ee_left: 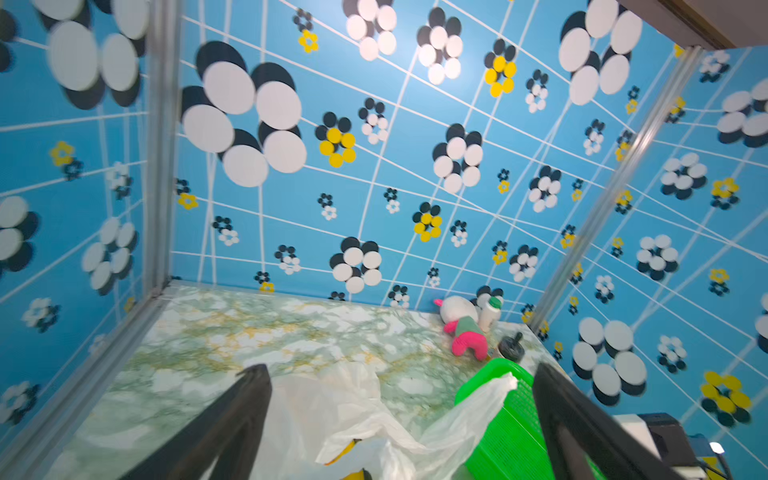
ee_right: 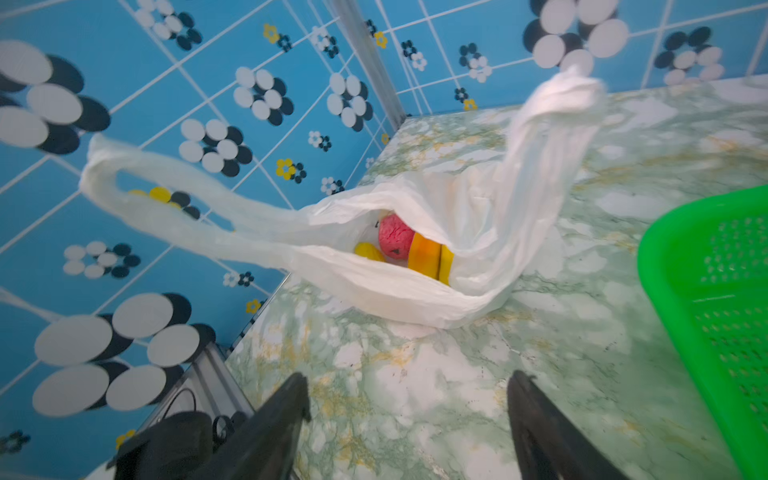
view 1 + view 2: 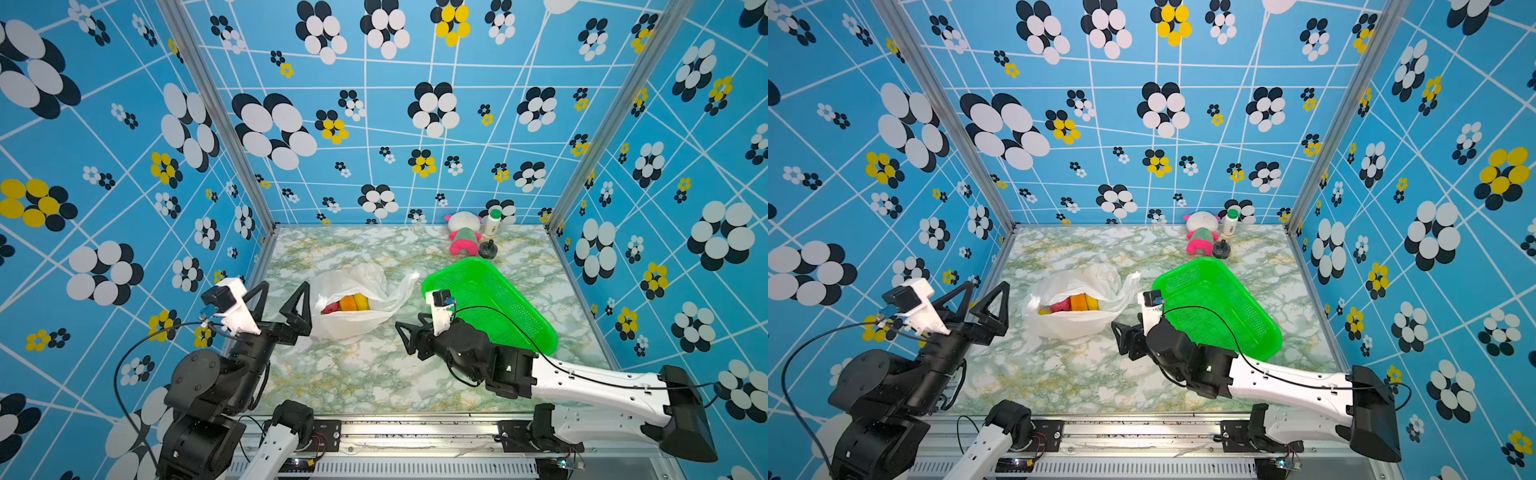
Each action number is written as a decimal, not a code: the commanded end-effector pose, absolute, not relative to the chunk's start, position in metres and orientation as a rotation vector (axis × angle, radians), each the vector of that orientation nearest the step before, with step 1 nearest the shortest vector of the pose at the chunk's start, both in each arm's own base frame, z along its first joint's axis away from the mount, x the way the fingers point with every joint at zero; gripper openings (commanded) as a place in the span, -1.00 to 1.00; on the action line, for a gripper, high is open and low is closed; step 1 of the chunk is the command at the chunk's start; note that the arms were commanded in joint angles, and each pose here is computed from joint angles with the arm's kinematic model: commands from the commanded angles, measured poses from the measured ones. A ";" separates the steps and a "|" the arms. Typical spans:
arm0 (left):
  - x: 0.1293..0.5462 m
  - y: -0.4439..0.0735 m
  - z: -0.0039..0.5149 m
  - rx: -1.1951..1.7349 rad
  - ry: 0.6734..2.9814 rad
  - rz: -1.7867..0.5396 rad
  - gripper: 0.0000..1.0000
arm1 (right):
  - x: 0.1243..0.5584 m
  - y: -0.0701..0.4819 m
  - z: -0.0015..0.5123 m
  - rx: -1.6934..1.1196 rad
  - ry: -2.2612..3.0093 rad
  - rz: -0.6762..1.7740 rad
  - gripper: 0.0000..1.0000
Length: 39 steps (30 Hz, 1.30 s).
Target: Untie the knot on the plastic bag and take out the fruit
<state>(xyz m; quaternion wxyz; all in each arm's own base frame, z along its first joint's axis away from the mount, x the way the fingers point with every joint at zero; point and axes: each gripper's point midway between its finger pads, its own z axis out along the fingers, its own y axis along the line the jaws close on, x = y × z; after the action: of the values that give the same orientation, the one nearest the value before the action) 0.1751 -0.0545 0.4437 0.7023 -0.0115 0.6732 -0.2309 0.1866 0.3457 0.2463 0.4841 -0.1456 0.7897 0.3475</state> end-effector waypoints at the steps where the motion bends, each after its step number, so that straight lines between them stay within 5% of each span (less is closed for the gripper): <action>1: 0.180 -0.101 0.450 0.166 1.518 -0.709 0.99 | 0.165 0.383 0.261 -0.557 1.749 0.903 0.55; 4: 0.200 -0.112 0.443 0.185 1.589 -0.720 0.99 | 0.156 0.419 0.248 -0.837 1.695 0.823 0.77; 14: 0.240 -0.103 0.417 0.113 1.738 -0.565 0.98 | 0.225 0.442 0.204 -1.028 1.801 0.591 0.84; 28: 0.260 -0.087 0.388 0.104 1.857 -0.370 0.99 | 0.251 0.478 0.141 -1.222 1.938 0.537 0.58; 33: 0.263 -0.086 0.383 0.116 1.884 -0.348 0.98 | 0.248 0.480 0.134 -1.252 1.967 0.549 0.18; 39: 0.279 -0.087 0.359 0.107 1.955 -0.304 0.99 | 0.232 0.474 0.133 -1.269 1.966 0.619 -0.91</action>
<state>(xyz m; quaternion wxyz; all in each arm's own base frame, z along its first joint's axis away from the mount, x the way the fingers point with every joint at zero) 0.2722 -0.0899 0.3705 0.5599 0.0448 0.8137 -0.1500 0.2464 0.4790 0.1266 0.3643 -0.4861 0.7634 0.2198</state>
